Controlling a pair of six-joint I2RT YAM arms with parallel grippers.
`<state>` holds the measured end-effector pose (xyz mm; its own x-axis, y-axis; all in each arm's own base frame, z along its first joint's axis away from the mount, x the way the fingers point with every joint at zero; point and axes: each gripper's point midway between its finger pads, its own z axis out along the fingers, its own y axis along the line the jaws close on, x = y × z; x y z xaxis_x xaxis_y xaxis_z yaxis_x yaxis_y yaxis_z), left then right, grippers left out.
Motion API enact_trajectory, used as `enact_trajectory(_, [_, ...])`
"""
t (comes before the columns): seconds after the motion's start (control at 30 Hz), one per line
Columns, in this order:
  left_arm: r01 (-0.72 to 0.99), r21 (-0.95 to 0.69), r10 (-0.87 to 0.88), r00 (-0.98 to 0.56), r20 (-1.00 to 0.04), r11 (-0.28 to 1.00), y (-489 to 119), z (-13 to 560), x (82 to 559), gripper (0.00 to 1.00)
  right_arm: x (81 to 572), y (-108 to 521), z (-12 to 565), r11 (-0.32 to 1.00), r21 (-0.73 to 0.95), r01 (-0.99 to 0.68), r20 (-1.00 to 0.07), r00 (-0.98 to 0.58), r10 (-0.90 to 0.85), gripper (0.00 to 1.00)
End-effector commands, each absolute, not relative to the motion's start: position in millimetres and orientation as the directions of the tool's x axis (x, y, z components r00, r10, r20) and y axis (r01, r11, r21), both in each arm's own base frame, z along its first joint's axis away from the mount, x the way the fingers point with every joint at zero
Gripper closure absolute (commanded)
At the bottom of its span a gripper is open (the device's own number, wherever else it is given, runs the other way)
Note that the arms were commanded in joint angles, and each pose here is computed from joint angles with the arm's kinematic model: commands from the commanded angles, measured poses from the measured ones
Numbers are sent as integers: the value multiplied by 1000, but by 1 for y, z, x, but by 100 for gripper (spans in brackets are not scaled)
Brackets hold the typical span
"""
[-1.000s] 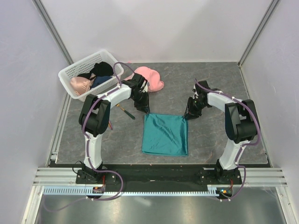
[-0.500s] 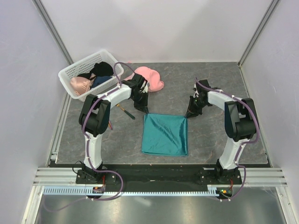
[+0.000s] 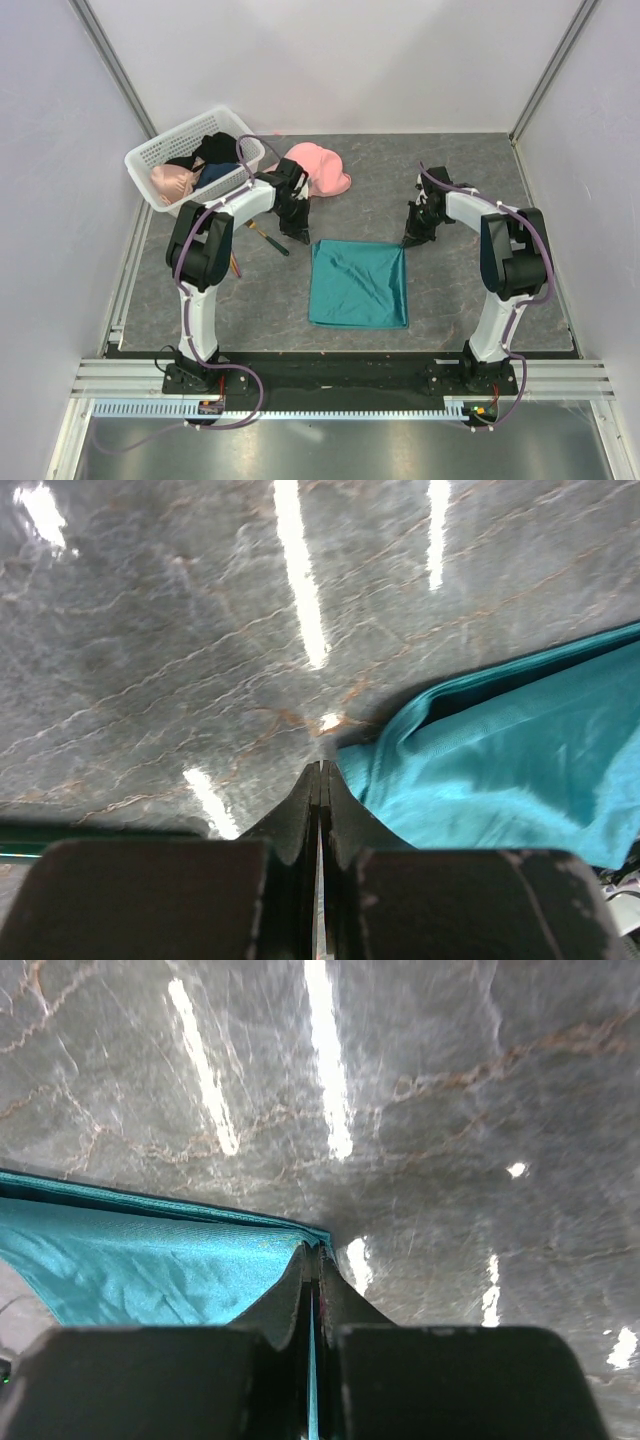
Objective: Fold the napkin into a case and place the utensils inside
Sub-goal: Smooth out the lower triangle-folded napkin at the center of the board, then move the lower triangle-folded napkin to the center of the board.
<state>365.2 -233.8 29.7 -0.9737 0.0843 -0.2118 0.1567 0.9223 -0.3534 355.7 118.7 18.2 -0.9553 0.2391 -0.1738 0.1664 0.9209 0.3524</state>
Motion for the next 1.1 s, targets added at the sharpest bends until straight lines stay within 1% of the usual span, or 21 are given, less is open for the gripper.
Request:
enact_trajectory(0.0, [195, -338, 119, -965, -233, 921, -227, 37, 361, 98, 371, 108, 17, 948, 299, 111, -221, -958, 182, 92])
enact_trajectory(0.07, [190, -332, 107, -962, -253, 924, -225, 45, 362, 96, 374, 106, 25, 954, 283, 95, -229, -959, 164, 82])
enact_trajectory(0.1, [186, -331, 100, -960, -260, 925, -225, 50, 362, 92, 375, 102, 29, 959, 265, 96, -235, -959, 161, 74])
enact_trajectory(0.17, [168, -343, 64, -953, -295, 924, -223, 72, 364, 89, 378, 90, 46, 976, 198, 96, -260, -954, 147, 65])
enact_trajectory(0.2, [160, -348, 50, -951, -304, 924, -222, 79, 363, 85, 384, 86, 59, 980, 176, 95, -287, -947, 143, 58])
enact_trajectory(0.23, [154, -363, 26, -943, -333, 919, -219, 96, 363, 82, 379, 77, 67, 989, 108, 105, -289, -948, 133, 54])
enact_trajectory(0.3, [134, -391, -11, -938, -347, 911, -217, 112, 359, 76, 379, 75, 95, 993, 75, 90, -347, -931, 111, 45])
enact_trajectory(0.4, [122, -437, -52, -930, -365, 891, -211, 135, 346, 71, 362, 89, 119, 998, 43, 52, -367, -928, 64, 40])
enact_trajectory(0.43, [105, -448, -65, -936, -347, 888, -208, 133, 339, 71, 356, 103, 124, 999, 43, 21, -372, -927, 36, 40])
enact_trajectory(0.47, [96, -470, -92, -928, -360, 878, -206, 146, 334, 70, 350, 111, 132, 999, 51, 9, -391, -920, 28, 39])
enact_trajectory(0.53, [70, -501, -118, -935, -333, 862, -203, 147, 320, 69, 332, 143, 132, 996, 86, -33, -383, -924, 2, 38])
enact_trajectory(0.6, [75, -532, -138, -927, -349, 843, -201, 160, 309, 67, 312, 165, 126, 989, 148, -20, -355, -934, 34, 39])
enact_trajectory(0.63, [62, -544, -143, -934, -327, 837, -200, 155, 300, 67, 300, 178, 122, 984, 177, -26, -341, -939, 36, 41])
enact_trajectory(0.67, [72, -560, -145, -931, -334, 826, -201, 162, 294, 67, 290, 188, 124, 972, 234, -26, -335, -941, 56, 45])
enact_trajectory(0.7, [69, -584, -139, -942, -304, 809, -204, 158, 284, 67, 275, 193, 106, 961, 276, -15, -296, -952, 70, 55])
enact_trajectory(0.73, [55, -603, -151, -946, -286, 796, -206, 158, 279, 67, 266, 196, 101, 952, 306, 27, -278, -954, 116, 60])
enact_trajectory(0.77, [51, -617, -157, -948, -278, 786, -207, 159, 275, 67, 260, 195, 103, 943, 331, 33, -289, -948, 134, 65])
enact_trajectory(0.87, [46, -666, -164, -954, -249, 745, -212, 158, 262, 67, 237, 179, 82, 952, 302, 50, -267, -954, 135, 81])
enact_trajectory(0.9, [42, -674, -162, -958, -237, 737, -213, 156, 259, 67, 225, 172, 70, 958, 280, 54, -241, -962, 125, 88])
enact_trajectory(0.93, [41, -678, -162, -959, -234, 734, -214, 156, 258, 67, 220, 167, 67, 962, 270, 45, -242, -964, 113, 90])
enact_trajectory(1.07, [46, -683, -159, -959, -234, 729, -215, 157, 256, 67, 200, 144, 36, 977, 203, 70, -205, -972, 112, 91])
